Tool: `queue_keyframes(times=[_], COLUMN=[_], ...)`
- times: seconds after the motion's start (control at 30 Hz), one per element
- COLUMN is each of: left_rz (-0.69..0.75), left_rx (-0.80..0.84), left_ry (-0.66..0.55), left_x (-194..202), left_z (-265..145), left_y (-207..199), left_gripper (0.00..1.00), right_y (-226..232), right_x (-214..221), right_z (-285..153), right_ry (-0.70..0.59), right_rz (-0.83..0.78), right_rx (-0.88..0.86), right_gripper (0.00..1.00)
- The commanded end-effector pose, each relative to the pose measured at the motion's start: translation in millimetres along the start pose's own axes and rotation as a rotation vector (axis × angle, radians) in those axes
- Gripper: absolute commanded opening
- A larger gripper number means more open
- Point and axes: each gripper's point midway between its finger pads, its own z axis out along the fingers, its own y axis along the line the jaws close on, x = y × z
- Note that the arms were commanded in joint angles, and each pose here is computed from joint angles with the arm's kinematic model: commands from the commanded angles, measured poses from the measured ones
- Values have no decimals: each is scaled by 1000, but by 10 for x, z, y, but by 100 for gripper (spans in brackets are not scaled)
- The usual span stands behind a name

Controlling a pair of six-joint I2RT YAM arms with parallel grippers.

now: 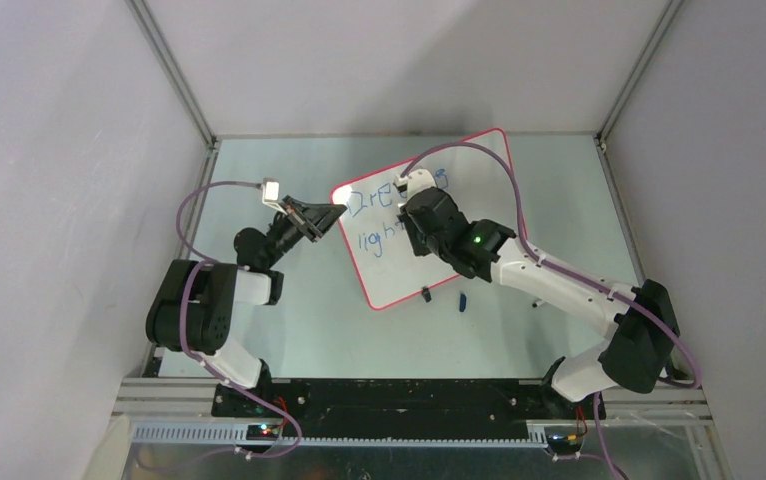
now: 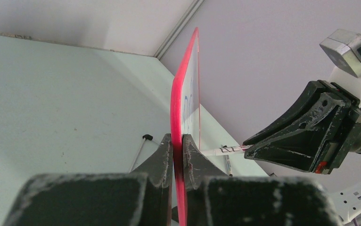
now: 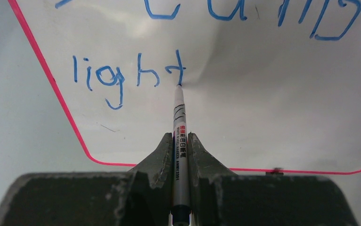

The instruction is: Write a sentence on the whiteboard

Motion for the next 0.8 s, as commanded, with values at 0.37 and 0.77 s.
queue_keyframes(times=[0.37,0.77], left_rz=[125,128], left_rx=[45,46], left_ry=[-24,-24], left_x=[-66,-68], left_z=[-13,-15], left_y=[-119,-124], left_gripper=[0,0], right_y=[-103,-155], right_x=[5,-175], right_z=[-108,-141], right_ry=[-7,-70], right_rz=[15,33], right_rx=[38,38], right_gripper=[0,0])
